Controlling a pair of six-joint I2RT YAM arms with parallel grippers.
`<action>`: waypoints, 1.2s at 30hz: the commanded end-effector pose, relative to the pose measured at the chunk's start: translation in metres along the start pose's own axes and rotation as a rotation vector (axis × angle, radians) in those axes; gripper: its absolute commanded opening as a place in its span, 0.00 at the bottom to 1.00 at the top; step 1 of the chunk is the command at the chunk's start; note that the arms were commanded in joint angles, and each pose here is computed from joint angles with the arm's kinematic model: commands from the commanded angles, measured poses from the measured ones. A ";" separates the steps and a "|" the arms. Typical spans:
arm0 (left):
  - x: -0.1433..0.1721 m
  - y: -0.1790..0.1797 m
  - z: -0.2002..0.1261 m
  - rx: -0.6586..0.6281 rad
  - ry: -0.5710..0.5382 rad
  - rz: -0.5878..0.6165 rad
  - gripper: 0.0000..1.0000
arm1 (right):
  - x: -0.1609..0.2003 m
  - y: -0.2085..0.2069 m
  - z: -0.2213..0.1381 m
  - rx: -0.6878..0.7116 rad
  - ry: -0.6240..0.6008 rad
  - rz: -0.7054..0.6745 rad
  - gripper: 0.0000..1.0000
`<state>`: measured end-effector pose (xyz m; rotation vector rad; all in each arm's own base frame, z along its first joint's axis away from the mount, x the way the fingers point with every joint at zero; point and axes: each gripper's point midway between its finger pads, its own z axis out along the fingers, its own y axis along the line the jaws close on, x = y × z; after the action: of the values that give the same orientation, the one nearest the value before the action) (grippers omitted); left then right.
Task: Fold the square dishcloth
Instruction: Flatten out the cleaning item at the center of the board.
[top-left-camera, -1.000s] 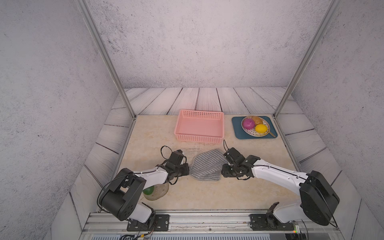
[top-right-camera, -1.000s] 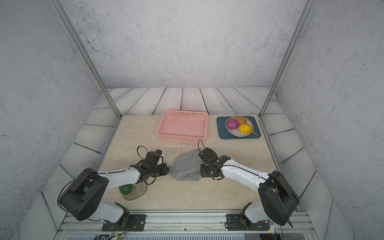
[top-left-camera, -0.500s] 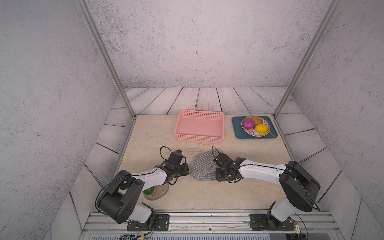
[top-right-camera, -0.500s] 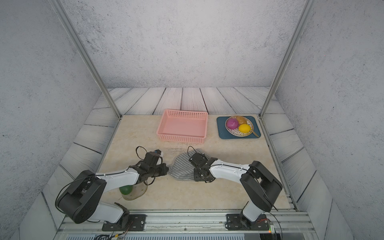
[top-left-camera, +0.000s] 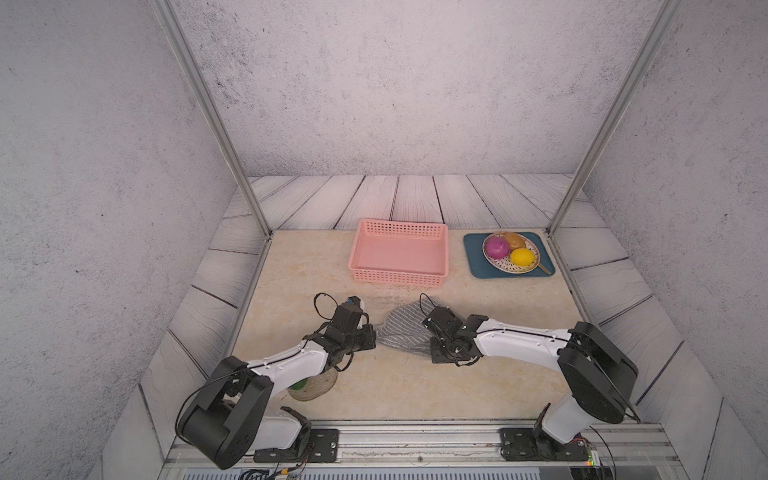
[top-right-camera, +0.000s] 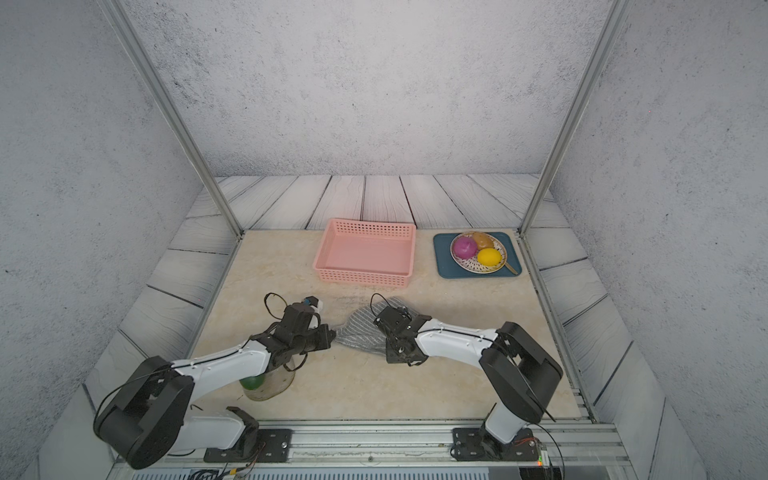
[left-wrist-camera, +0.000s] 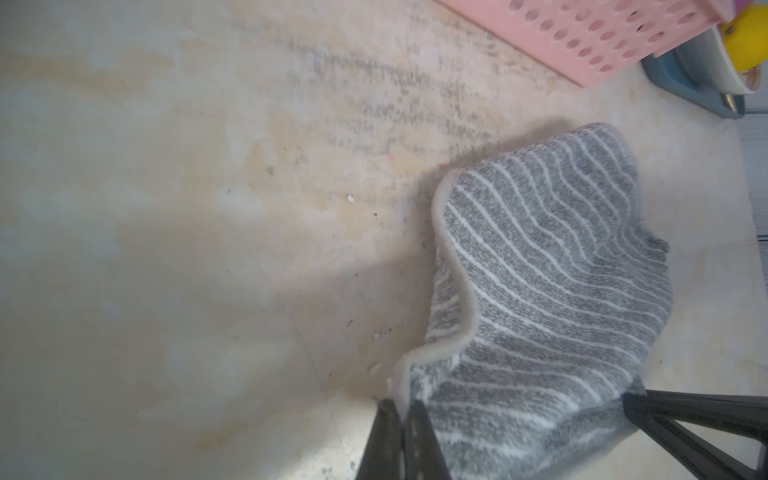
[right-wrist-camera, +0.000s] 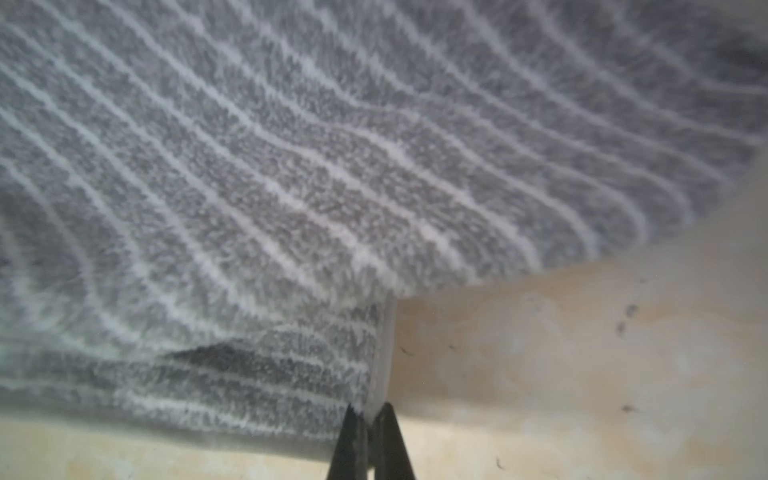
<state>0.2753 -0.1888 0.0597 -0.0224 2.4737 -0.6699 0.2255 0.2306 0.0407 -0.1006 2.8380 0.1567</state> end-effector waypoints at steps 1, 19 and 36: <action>-0.021 -0.006 -0.021 -0.006 -0.079 0.016 0.00 | -0.022 -0.022 -0.039 0.099 -0.117 -0.002 0.00; -0.151 -0.077 -0.076 0.026 -0.344 0.120 0.00 | -0.159 -0.056 -0.171 0.240 -0.502 0.022 0.00; -0.065 -0.078 -0.031 0.119 -0.123 0.169 0.00 | -0.094 -0.090 -0.109 0.223 -0.327 0.065 0.00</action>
<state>0.3245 -0.2358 0.1784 0.1632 2.2157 -0.7420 0.3132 0.1635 0.1800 -0.0087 2.4510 -0.0264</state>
